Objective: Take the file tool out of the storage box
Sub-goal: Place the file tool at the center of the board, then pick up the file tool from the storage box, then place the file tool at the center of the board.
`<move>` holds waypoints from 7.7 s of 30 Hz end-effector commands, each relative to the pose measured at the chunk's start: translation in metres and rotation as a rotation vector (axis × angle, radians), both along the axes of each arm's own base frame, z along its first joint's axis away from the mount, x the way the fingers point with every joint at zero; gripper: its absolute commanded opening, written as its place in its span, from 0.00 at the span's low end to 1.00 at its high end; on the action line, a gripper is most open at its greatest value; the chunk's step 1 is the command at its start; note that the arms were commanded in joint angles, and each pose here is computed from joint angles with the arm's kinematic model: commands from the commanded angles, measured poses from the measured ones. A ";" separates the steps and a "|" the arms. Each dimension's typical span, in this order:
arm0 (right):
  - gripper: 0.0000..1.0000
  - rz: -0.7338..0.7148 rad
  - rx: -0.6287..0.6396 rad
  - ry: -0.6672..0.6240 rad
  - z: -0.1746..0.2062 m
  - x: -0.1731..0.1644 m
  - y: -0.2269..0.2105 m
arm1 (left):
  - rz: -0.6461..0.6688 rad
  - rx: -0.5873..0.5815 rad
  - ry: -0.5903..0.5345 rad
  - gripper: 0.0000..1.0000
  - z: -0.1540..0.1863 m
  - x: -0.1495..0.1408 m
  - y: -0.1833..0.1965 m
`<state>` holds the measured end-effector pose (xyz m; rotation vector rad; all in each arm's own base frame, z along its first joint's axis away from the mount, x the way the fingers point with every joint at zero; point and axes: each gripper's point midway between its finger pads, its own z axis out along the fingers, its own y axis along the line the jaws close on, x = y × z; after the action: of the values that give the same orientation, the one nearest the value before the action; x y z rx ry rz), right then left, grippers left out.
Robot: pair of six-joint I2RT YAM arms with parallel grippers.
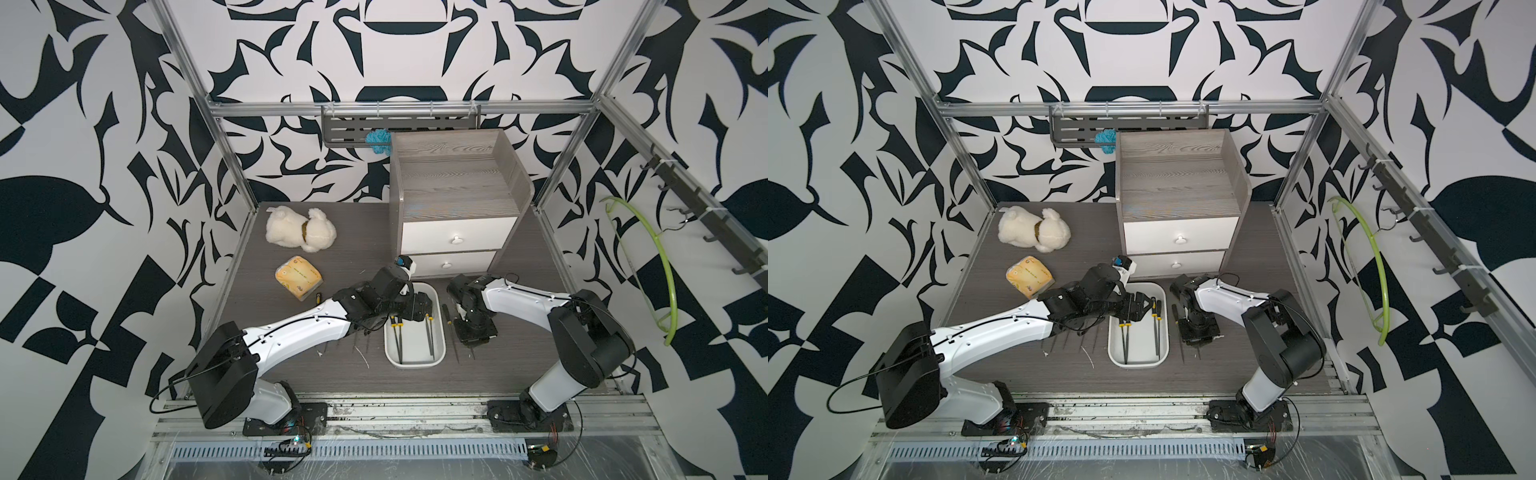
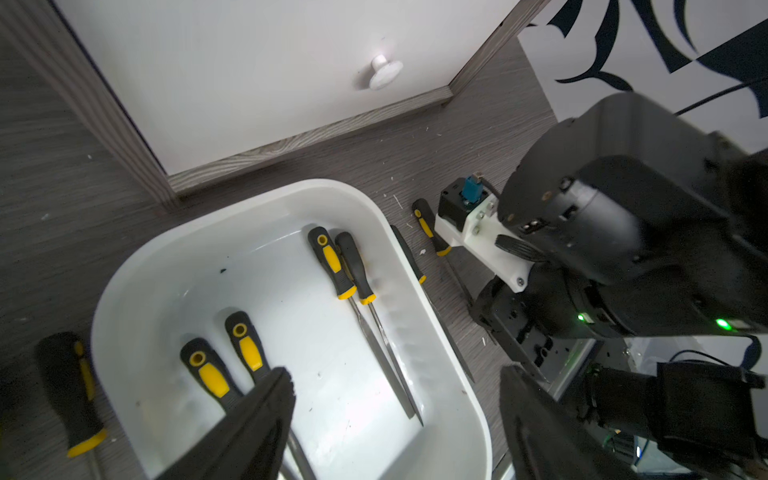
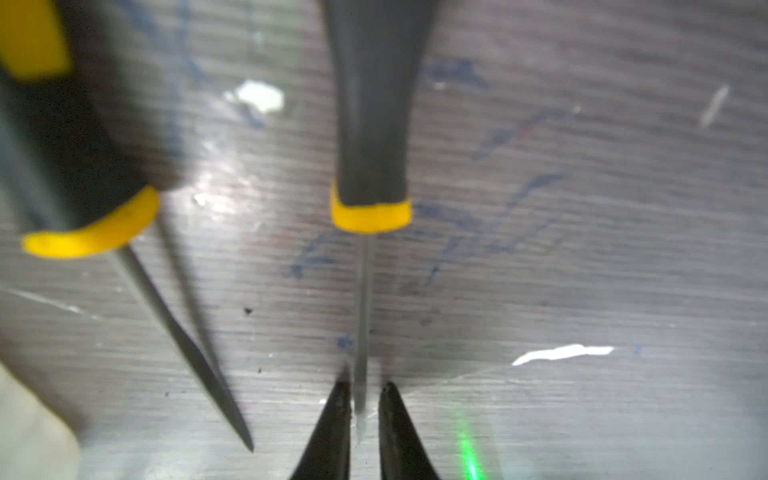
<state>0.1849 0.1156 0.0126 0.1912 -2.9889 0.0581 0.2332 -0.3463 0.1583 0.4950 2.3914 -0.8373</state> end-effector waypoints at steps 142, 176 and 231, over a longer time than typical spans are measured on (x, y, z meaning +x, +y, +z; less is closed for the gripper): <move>0.00 0.109 -0.053 -0.462 0.123 -0.023 -0.004 | 0.163 -0.055 -0.306 0.99 0.074 0.003 0.054; 0.00 0.008 -0.241 0.065 0.007 -0.013 -0.043 | 0.068 -0.043 -0.131 0.99 0.047 -0.010 0.025; 0.23 -0.003 0.355 -0.614 0.093 0.031 0.023 | 0.120 0.585 0.059 0.59 -0.131 0.046 -0.016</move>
<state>0.2114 0.1288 0.0963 0.1806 -3.5538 -0.4058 0.2786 -0.3665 0.0357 0.5181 2.6661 -0.1584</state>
